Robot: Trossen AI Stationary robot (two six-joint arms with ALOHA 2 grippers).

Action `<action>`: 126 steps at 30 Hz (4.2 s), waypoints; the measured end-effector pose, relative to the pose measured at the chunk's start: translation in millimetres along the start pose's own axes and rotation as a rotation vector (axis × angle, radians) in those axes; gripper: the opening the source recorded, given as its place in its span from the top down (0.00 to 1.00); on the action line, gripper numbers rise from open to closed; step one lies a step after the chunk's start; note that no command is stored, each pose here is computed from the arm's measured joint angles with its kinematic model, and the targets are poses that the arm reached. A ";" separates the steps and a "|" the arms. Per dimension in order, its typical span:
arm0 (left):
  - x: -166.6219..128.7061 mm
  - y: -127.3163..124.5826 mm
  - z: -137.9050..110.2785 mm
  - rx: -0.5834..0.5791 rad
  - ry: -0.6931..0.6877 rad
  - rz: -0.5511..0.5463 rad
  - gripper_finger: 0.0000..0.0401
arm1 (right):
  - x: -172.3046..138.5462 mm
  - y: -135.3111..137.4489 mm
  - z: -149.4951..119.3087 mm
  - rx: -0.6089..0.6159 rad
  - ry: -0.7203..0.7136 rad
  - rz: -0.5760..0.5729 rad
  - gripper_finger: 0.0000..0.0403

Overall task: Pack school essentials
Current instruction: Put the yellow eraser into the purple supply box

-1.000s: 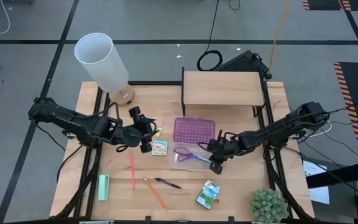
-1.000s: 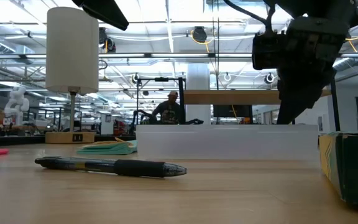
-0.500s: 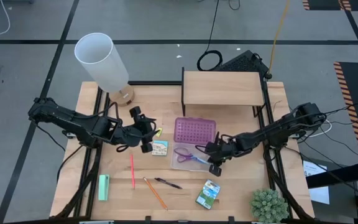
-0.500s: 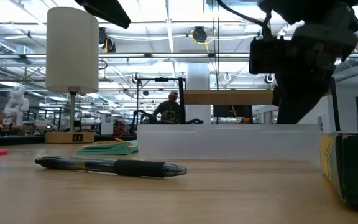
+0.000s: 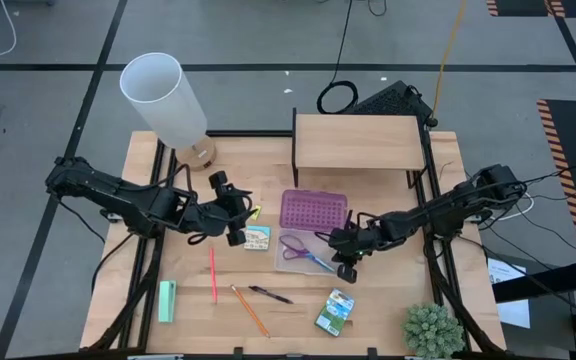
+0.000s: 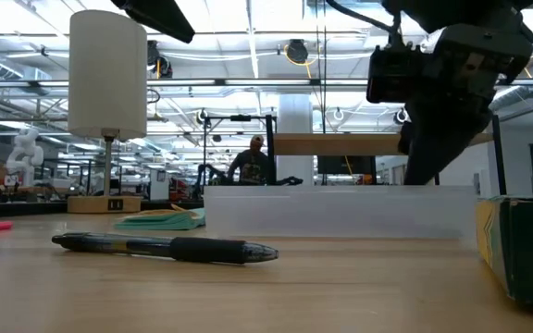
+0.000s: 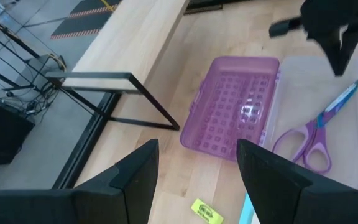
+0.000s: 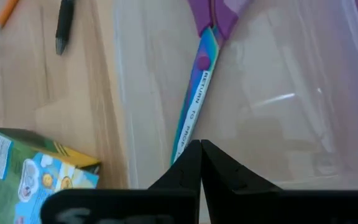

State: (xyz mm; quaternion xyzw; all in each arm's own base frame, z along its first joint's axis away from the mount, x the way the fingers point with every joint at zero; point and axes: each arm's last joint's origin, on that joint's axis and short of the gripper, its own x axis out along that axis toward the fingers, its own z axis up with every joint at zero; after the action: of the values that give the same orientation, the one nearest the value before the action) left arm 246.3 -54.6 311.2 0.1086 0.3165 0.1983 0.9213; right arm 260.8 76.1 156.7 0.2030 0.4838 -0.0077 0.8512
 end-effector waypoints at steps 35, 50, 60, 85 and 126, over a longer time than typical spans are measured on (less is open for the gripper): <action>77.4 16.3 -70.4 -0.344 0.191 -0.095 0.42 | -78.7 -10.2 -4.9 -0.377 -0.431 -0.113 1.00; 133.5 -8.8 -104.1 -0.459 0.376 0.086 0.20 | -79.1 -9.3 -4.1 -0.413 -0.442 -0.110 1.00; 150.4 -7.6 -115.2 -0.723 0.441 0.126 0.19 | -79.0 -9.3 -4.1 -0.413 -0.442 -0.110 1.00; 174.5 -25.3 -106.5 -0.619 0.627 0.121 0.46 | -79.0 -9.2 -4.1 -0.412 -0.442 -0.110 1.00; 145.0 -8.4 -83.8 -0.394 0.555 -0.011 0.78 | -78.8 -9.5 -4.5 -0.413 -0.436 -0.111 1.00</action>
State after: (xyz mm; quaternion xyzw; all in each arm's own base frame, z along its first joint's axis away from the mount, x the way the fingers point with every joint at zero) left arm 300.9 7.1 165.2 -0.1314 0.5114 0.2729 0.8042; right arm 213.2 54.5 216.6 -0.0077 0.2914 0.0009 0.9566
